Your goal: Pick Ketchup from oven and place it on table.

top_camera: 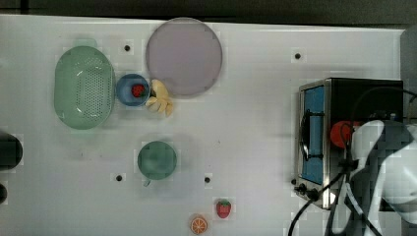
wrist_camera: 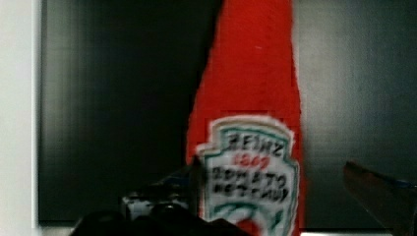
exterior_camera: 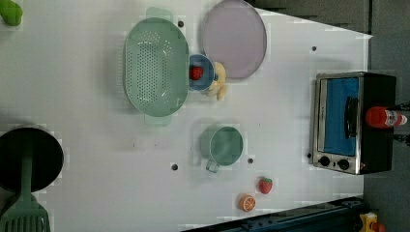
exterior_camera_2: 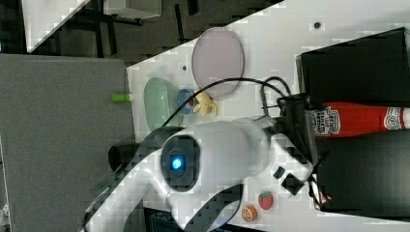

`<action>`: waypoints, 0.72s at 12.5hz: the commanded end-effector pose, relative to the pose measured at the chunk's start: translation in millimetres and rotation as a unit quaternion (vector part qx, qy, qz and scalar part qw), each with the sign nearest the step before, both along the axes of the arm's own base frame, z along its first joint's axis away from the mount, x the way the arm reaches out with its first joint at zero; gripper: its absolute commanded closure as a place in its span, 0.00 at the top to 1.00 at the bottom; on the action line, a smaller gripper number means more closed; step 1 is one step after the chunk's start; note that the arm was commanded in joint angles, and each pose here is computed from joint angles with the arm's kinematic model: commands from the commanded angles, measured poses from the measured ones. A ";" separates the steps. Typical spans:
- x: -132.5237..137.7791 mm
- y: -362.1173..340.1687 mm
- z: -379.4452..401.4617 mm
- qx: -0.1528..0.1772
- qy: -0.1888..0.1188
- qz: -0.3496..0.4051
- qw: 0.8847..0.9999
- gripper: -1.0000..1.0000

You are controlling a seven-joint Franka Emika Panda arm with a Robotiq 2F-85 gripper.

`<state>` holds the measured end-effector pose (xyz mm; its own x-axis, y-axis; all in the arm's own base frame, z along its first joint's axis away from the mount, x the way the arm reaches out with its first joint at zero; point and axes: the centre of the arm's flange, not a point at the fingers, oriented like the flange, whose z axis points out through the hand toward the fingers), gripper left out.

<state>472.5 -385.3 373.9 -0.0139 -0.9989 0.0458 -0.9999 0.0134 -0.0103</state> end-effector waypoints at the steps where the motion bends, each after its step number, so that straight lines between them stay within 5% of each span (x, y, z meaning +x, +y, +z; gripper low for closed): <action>1: -1.5 -3.9 0.0 0.001 0.001 -0.032 0.999 1.00; 5: 0.5 -1.4 -13.9 0.016 0.001 -0.043 0.999 0.96; 7: 2.7 1.3 -16.4 0.017 0.003 -0.041 0.999 0.72; 9: 4.1 0.1 -12.0 0.015 0.000 -0.040 0.999 0.64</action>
<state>477.7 -381.1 338.4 -0.0457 -0.9990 0.0027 -0.9982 0.0457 0.0395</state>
